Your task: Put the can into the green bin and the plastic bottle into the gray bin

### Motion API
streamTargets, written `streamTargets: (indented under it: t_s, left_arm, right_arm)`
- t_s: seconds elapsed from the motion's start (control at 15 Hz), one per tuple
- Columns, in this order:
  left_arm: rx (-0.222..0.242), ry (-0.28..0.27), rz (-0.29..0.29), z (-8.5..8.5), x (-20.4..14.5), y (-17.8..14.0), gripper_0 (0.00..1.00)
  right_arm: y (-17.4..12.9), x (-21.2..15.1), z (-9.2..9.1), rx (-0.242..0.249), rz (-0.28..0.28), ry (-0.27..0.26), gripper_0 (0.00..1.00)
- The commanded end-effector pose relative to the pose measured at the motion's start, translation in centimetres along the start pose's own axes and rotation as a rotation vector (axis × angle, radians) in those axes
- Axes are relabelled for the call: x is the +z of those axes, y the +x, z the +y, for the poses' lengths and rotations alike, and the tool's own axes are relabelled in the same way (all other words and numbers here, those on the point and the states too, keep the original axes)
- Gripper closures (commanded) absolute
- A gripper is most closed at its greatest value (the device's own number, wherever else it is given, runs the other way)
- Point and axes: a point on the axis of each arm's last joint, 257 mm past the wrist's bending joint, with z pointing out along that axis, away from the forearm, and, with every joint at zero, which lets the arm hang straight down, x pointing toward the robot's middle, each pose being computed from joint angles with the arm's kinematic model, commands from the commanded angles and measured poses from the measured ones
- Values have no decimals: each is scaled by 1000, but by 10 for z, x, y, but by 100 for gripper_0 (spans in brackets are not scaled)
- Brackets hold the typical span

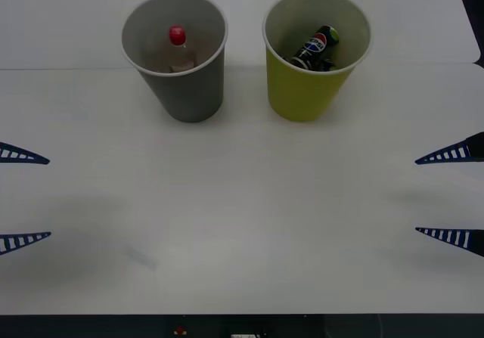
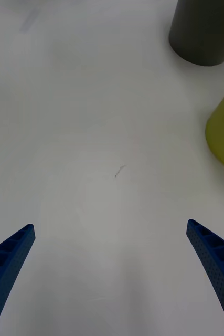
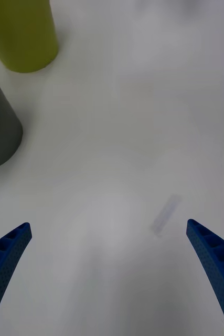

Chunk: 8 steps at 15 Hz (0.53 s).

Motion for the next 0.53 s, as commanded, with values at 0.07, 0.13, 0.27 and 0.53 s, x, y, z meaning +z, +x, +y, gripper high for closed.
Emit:
streamTargets:
  t_s: [0.07,0.13,0.27,0.53]
  left_arm:
    - [-2,12,11,-7,0,6,0]
    - [-3,14,13,-9,0,7,0]
    - [-6,19,11,-12,0,7,0]
    - [-7,18,11,-12,0,7,0]
  right_arm:
    - [0,0,0,0,0,0,0]
    - [0,0,0,0,0,0,0]
    - [0,0,0,0,0,0,0]
    - [0,0,0,0,0,0,0]
